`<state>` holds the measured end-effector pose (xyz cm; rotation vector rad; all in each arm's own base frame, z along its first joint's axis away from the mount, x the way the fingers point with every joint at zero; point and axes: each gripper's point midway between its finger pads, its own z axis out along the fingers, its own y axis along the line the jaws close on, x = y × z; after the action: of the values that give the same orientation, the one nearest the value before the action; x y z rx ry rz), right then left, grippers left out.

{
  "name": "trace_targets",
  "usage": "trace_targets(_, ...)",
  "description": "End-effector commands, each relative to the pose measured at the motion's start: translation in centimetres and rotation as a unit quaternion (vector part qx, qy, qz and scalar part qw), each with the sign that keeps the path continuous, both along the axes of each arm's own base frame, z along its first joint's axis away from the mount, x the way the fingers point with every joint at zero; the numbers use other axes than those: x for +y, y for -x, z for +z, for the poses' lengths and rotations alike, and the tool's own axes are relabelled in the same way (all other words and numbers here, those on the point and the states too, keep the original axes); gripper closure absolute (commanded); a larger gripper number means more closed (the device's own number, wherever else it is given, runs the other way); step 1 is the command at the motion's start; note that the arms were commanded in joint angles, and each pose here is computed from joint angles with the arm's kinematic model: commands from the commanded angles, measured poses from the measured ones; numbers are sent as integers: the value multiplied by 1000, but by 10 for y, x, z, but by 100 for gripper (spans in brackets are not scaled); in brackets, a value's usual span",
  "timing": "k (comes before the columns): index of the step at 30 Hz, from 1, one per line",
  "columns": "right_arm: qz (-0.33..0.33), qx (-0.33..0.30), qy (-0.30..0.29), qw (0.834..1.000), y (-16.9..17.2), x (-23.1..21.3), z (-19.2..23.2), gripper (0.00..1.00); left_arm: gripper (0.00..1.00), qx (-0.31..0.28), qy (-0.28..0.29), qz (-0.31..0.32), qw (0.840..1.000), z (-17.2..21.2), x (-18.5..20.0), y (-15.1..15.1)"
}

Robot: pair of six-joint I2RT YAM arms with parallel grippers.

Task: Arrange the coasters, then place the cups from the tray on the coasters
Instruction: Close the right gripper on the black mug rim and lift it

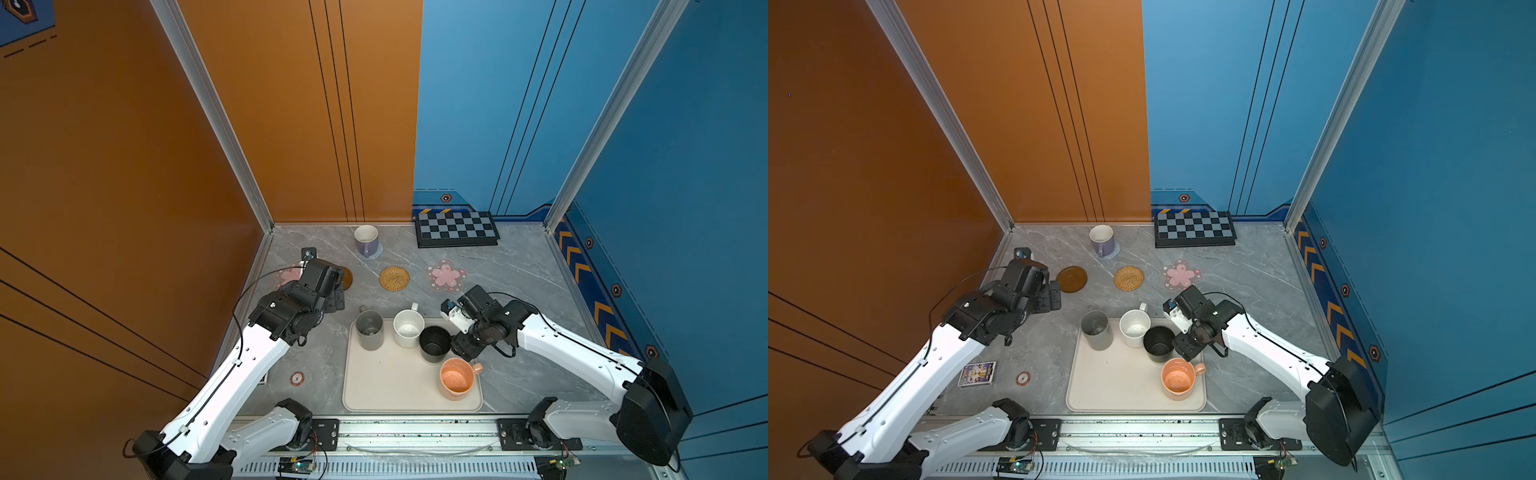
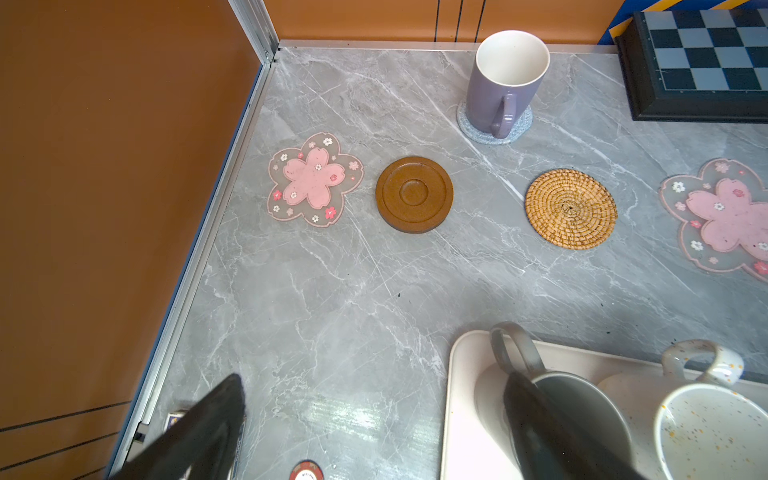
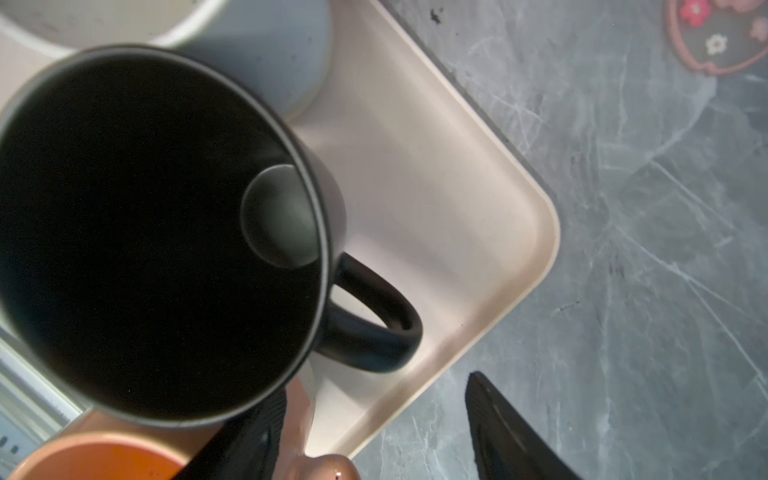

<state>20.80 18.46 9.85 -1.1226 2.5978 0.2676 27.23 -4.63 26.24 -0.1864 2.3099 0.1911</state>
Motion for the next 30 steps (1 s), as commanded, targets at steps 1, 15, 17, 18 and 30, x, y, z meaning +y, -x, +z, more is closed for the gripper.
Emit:
trace_targets(1,86,-25,-67,994,0,21,22,29,2,13,-2,-8,1000,-6,1,9)
trace_targets(15,128,-25,-96,987,2,21,3,33,2,7,20,3,1000,-1,3,19)
trace_targets(17,134,-24,-92,986,0,20,0,34,2,9,24,4,1000,-2,3,19)
trace_targets(18,138,-22,-90,986,-1,20,-1,34,2,9,26,4,1000,-2,2,18)
trace_targets(30,160,-38,-87,983,-14,32,-9,34,2,11,44,7,999,-3,0,24)
